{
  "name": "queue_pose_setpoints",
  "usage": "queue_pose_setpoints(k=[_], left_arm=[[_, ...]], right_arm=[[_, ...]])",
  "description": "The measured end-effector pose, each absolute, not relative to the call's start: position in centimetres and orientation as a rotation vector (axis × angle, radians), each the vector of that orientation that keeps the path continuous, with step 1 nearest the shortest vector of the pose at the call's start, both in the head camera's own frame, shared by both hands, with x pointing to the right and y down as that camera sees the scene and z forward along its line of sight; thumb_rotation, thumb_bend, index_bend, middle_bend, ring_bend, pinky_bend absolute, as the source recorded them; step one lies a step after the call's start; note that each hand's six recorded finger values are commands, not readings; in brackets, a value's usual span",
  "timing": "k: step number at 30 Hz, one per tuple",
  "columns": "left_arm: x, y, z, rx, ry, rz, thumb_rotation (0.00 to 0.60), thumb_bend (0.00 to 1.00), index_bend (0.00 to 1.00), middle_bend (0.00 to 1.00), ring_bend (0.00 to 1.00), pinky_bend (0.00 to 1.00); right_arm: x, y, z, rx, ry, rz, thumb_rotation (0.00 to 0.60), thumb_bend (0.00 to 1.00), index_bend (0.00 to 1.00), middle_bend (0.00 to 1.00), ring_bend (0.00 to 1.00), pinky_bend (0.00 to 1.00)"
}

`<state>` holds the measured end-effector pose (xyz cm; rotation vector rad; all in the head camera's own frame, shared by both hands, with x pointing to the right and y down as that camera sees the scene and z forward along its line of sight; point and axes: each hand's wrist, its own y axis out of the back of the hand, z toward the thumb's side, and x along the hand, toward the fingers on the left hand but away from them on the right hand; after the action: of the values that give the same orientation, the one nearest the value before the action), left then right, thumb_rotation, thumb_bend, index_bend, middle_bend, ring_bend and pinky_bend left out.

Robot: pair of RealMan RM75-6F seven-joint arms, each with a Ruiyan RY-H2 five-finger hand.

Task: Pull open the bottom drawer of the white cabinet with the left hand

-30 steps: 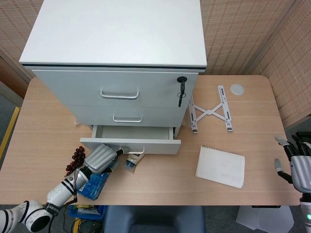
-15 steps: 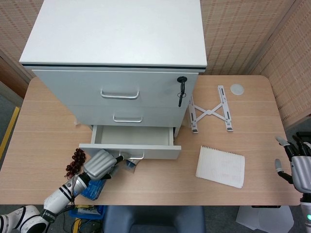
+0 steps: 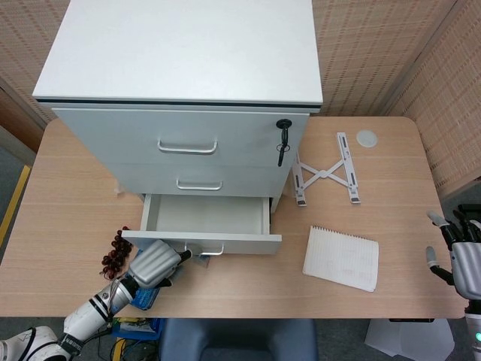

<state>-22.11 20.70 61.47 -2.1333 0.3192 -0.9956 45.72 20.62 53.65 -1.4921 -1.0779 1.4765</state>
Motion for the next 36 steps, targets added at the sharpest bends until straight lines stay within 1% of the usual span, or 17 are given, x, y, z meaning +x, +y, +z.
queue_pose_setpoints(k=[10,21,28,36], left_arm=[[-22.1,22.0,60.5,-2.147,0.293,-0.973,0.600,0.63,0.24,0.97,0.98,1.00],[-22.8,21.6,58.6,-2.125,0.355,-0.921,0.600,0.63,0.24,0.95,0.95,1.00],[-24.3,21.7,57.7,-2.109,0.410,-0.936,0.600,0.63,0.25,0.91,0.90,0.98],[-28.0,21.0,56.6,-2.042,0.516,-1.012,0.600,0.63,0.28,0.85,0.84,0.92]], right_arm=[[45.9,20.7,53.6,-1.490,-1.082,1.478,0.600,0.43,0.16,0.28,0.19,0.18],[45.8,20.8,53.4,-1.490,-1.085,1.471,0.600,0.43,0.16,0.28,0.19,0.18],[46.0,20.9,53.5,-1.489,-1.088,1.473,0.600,0.43,0.16,0.28,0.19,0.18],[45.9,20.7,53.5,-1.492,-1.088,1.466,0.600,0.43,0.16,0.28,0.19,0.18]])
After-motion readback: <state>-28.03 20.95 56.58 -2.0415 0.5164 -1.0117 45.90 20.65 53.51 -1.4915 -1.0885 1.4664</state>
